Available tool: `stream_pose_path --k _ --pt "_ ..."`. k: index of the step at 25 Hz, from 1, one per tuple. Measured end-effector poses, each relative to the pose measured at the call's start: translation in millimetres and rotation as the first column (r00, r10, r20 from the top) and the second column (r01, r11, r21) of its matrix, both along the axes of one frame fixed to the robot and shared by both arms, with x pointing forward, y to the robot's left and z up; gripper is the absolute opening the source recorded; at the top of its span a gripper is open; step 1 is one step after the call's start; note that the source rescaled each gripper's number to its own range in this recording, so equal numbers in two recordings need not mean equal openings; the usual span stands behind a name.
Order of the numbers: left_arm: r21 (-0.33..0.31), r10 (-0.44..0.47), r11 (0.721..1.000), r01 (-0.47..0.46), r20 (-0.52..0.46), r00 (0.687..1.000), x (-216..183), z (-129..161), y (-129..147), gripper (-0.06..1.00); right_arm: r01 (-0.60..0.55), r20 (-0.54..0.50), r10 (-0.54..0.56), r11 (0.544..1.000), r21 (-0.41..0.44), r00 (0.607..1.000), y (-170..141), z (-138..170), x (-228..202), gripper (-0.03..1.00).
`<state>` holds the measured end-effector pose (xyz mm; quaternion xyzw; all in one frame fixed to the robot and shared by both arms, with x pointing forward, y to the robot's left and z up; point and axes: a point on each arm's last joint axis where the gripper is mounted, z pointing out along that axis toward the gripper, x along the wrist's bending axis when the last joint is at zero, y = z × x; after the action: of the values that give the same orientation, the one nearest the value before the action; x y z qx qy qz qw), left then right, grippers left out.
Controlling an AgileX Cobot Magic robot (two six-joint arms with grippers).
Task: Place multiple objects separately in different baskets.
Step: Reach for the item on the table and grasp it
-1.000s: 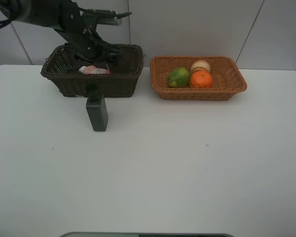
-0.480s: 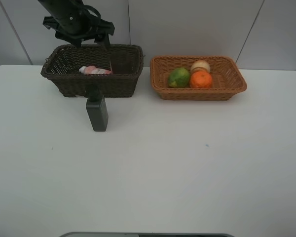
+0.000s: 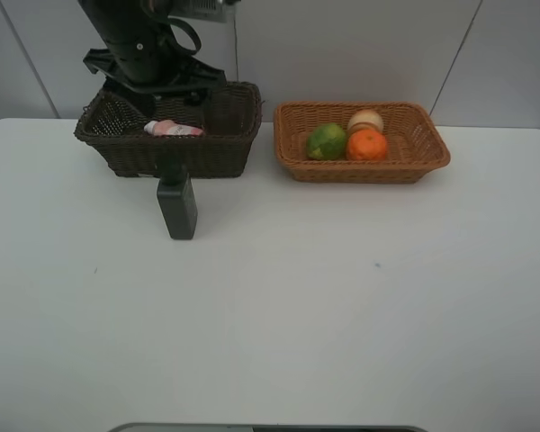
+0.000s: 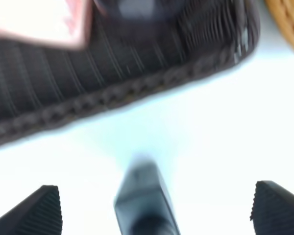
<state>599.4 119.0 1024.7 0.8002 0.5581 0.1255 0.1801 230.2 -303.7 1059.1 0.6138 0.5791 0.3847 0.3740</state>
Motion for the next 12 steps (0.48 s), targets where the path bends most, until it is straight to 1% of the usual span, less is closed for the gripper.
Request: stream_pose_path --k 2,6,10,12 --pt "0.004 0.025 1.000 -0.024 -0.035 0.999 -5.1 -8.9 0.1 1.00 0.000 0.000 0.000 1.000 0.000 1.000 0.0 0.0 0.0 0.83" --pt "0.013 0.102 0.995 -0.102 -0.100 0.990 -13.7 -26.8 4.6 1.00 0.000 0.000 0.000 1.000 0.000 1.000 0.0 0.0 0.0 0.83" --pt "0.045 0.121 0.992 -0.116 -0.137 0.983 -22.1 -44.2 10.0 1.00 0.000 0.000 0.000 1.000 0.000 1.000 0.0 0.0 0.0 0.83" --pt "0.033 0.125 0.992 -0.122 -0.130 0.984 -23.5 -50.2 10.5 1.00 0.000 0.000 0.000 1.000 0.000 1.000 0.0 0.0 0.0 0.83"
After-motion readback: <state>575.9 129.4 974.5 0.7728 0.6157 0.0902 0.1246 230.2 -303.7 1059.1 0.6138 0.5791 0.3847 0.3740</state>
